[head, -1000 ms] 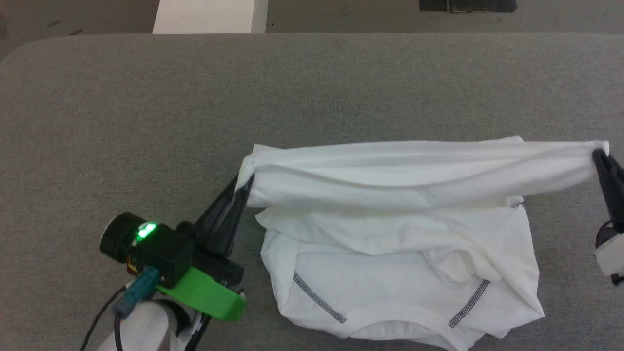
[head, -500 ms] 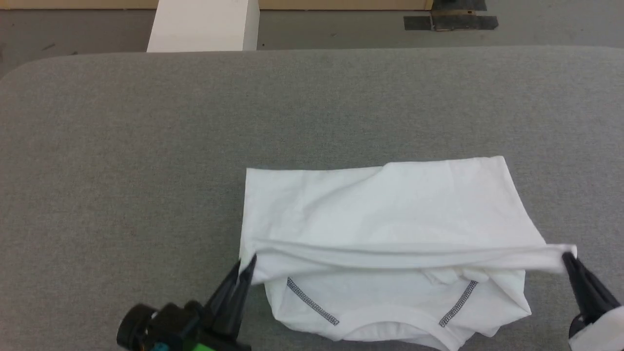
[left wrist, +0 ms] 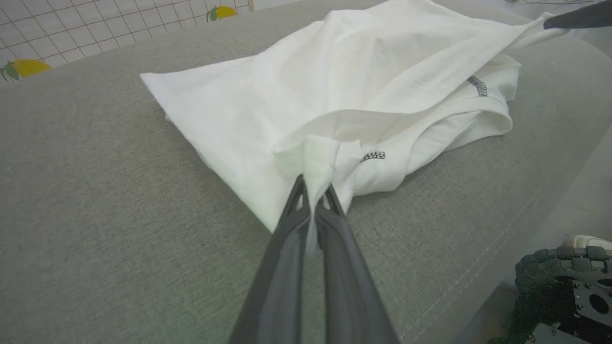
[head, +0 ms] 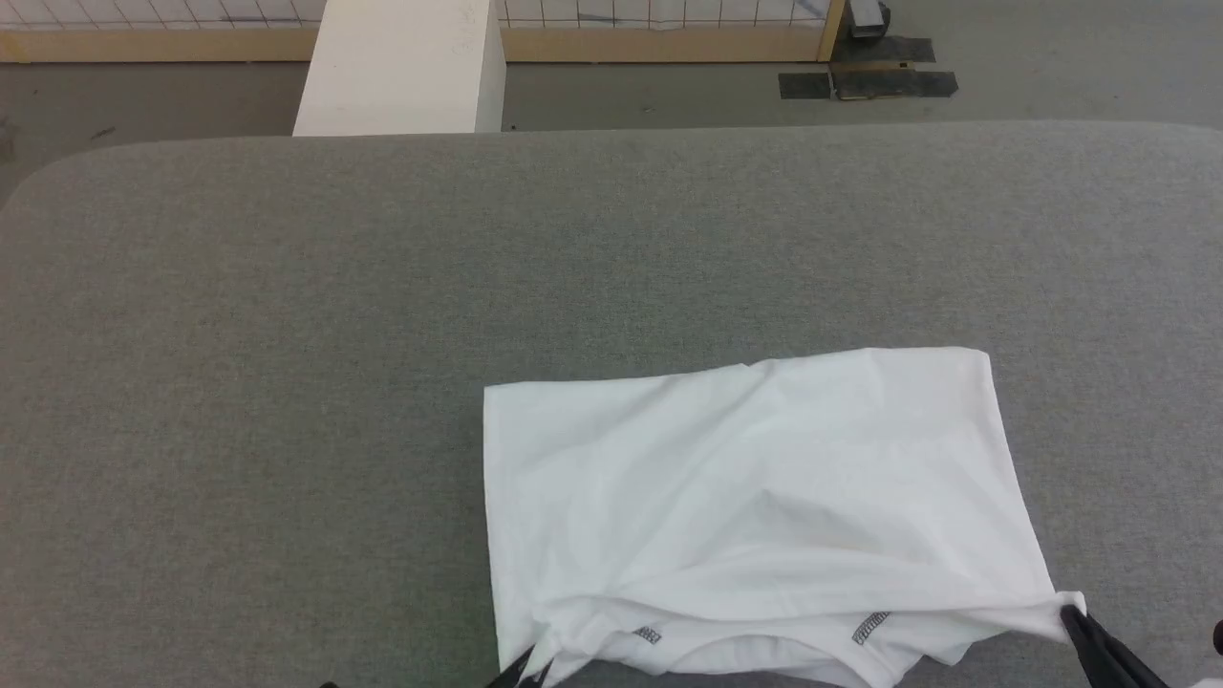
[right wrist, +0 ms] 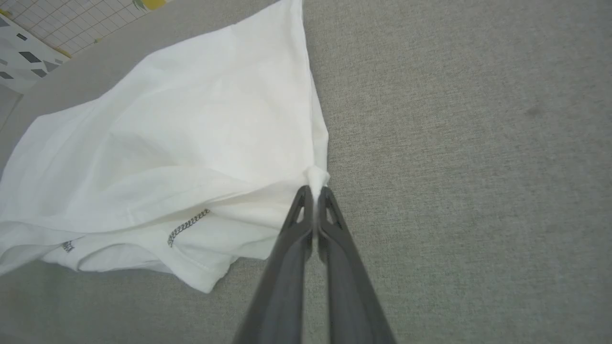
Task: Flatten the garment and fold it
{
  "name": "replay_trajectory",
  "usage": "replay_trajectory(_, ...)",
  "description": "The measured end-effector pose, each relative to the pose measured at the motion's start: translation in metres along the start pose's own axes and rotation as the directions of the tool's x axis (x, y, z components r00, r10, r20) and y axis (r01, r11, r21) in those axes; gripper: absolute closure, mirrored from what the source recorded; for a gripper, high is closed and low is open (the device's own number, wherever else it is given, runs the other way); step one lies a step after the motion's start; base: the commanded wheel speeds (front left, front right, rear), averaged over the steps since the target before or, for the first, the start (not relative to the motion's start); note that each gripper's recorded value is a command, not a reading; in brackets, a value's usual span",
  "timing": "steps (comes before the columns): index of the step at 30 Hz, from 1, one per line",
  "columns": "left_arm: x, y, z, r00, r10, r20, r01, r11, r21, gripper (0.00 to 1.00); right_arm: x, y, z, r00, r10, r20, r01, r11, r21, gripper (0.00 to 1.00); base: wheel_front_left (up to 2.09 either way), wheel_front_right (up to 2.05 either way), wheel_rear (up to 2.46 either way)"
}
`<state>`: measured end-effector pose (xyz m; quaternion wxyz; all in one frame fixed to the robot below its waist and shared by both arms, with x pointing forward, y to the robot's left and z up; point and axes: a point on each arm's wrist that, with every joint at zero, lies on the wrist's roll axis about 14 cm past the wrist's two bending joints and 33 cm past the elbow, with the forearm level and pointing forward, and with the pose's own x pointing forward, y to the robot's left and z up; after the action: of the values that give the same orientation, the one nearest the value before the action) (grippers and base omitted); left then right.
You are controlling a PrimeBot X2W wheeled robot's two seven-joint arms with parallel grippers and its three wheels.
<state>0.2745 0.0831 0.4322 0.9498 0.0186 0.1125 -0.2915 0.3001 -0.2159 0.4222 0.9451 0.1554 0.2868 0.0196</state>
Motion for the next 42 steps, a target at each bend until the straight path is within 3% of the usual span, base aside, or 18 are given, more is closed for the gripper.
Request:
replay_trajectory(1,-0.001,0.0,-0.001,1.0,0.002,-0.002,-0.002,1.0,0.0,0.0,-0.001,-0.002,-0.001,1.0,-0.003,-0.002,0.003,1.0,-0.005,0.37,0.0,0.0,0.0)
replay_trajectory(2,-0.001,0.001,-0.001,1.0,0.009,-0.003,-0.009,1.0,-0.003,0.0,-0.001,-0.003,-0.001,1.0,-0.004,-0.002,0.004,1.0,-0.01,0.0,0.0,0.0,0.0)
replay_trajectory(6,0.001,0.012,0.011,0.995,0.086,0.045,-0.083,0.995,-0.054,0.0,0.0,-0.006,0.001,1.0,-0.004,0.003,0.004,1.0,-0.019,0.0,0.0,0.0,0.0)
replay_trajectory(8,0.001,0.026,0.024,0.982,0.167,0.089,-0.154,0.98,-0.129,0.0,-0.001,-0.006,0.006,1.0,0.004,0.014,-0.003,1.0,-0.021,0.0,0.0,0.0,0.0)
replay_trajectory(13,-0.015,0.079,0.073,0.873,0.421,0.247,-0.33,0.882,-0.337,0.0,-0.007,-0.01,0.036,0.995,0.007,0.104,-0.009,1.0,0.022,0.0,0.0,0.0,0.0)
replay_trajectory(18,-0.033,0.11,0.111,0.76,0.538,0.365,-0.424,0.836,-0.349,0.0,-0.003,-0.02,0.058,0.99,-0.037,0.139,0.04,0.999,-0.023,0.0,0.0,0.0,0.0)
replay_trajectory(24,-0.039,0.121,0.12,0.704,0.595,0.387,-0.508,0.803,-0.311,0.0,0.021,-0.008,0.054,0.997,-0.025,0.078,0.029,0.998,-0.056,0.0,0.0,0.0,0.0)
replay_trajectory(32,-0.04,0.13,0.103,0.693,0.638,0.335,-0.586,0.77,-0.253,0.0,0.052,0.004,0.016,0.996,-0.008,-0.091,0.002,0.997,-0.075,0.0,0.0,0.0,0.0)
replay_trajectory(42,-0.035,0.127,0.081,0.718,0.641,0.27,-0.593,0.767,-0.244,0.0,0.076,0.008,-0.01,0.979,0.005,-0.203,-0.025,0.995,-0.096,0.0,0.0,0.0,0.0)
